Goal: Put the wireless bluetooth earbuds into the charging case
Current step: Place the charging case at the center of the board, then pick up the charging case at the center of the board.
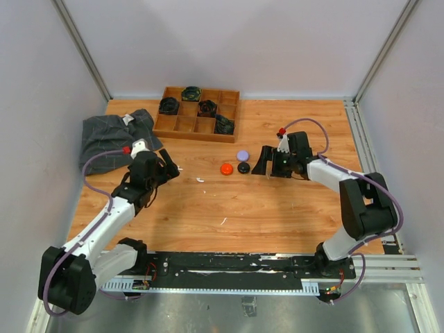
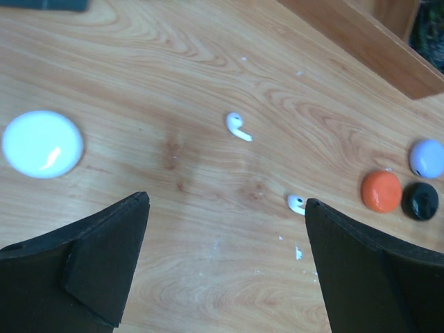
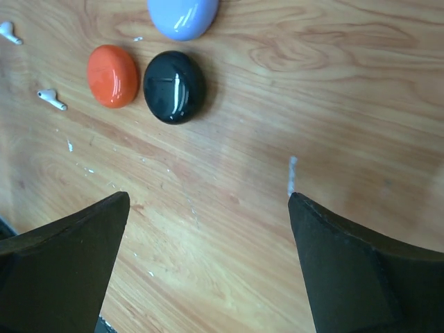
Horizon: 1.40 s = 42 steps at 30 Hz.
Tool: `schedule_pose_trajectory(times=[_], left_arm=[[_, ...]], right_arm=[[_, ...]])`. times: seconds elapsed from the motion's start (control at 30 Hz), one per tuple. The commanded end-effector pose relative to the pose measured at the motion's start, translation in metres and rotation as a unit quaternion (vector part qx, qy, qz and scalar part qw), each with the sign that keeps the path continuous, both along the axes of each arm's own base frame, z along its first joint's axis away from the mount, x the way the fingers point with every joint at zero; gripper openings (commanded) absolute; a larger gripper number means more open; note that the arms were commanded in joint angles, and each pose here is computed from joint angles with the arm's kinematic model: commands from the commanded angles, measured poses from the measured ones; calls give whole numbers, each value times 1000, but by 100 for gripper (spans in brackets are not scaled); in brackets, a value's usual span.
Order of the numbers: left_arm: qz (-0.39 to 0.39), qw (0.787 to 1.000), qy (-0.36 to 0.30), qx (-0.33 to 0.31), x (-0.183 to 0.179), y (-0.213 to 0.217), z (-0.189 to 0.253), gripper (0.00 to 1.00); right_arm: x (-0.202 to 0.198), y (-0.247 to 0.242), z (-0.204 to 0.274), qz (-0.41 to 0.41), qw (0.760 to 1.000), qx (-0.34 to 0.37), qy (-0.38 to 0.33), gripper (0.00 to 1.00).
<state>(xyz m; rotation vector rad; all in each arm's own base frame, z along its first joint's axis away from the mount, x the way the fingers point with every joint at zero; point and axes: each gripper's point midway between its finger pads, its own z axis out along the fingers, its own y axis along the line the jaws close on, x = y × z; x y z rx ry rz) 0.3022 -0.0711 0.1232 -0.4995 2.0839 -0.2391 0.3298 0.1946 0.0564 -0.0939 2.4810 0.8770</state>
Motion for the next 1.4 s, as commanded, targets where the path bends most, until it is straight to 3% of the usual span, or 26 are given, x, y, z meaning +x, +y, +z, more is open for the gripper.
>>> schedule_pose_trajectory(times=[0.0,0.1,0.3,0.43,0.63,0.73,1.03,1.37], left_arm=[[51,998,34,-16,0,23,-10,99],[78,996,48,-21,0,39,-14,99],[144,986,75,-30,-2,73,-21,99],[206,974,87,-31,-1,98,-28,99],[250,963,104,11,8,124,-36,99],[252,960,123,14,15,129,-45,99],[215,952,208,67,27,133,-75,84],[205,937,277,66,20,128,-104,70]], right_arm=[[3,-45,15,-56,994,-97,-9,99],[6,-56,34,-82,990,-111,-38,99],[0,-62,70,-117,982,-47,-140,98],[-6,-50,74,-96,986,-8,-139,98],[-8,-54,82,-96,985,-38,-141,98],[-9,-55,79,-95,984,-53,-143,98],[-9,-65,78,-114,974,-123,-152,99],[-10,-58,81,-103,972,-135,-164,99]])
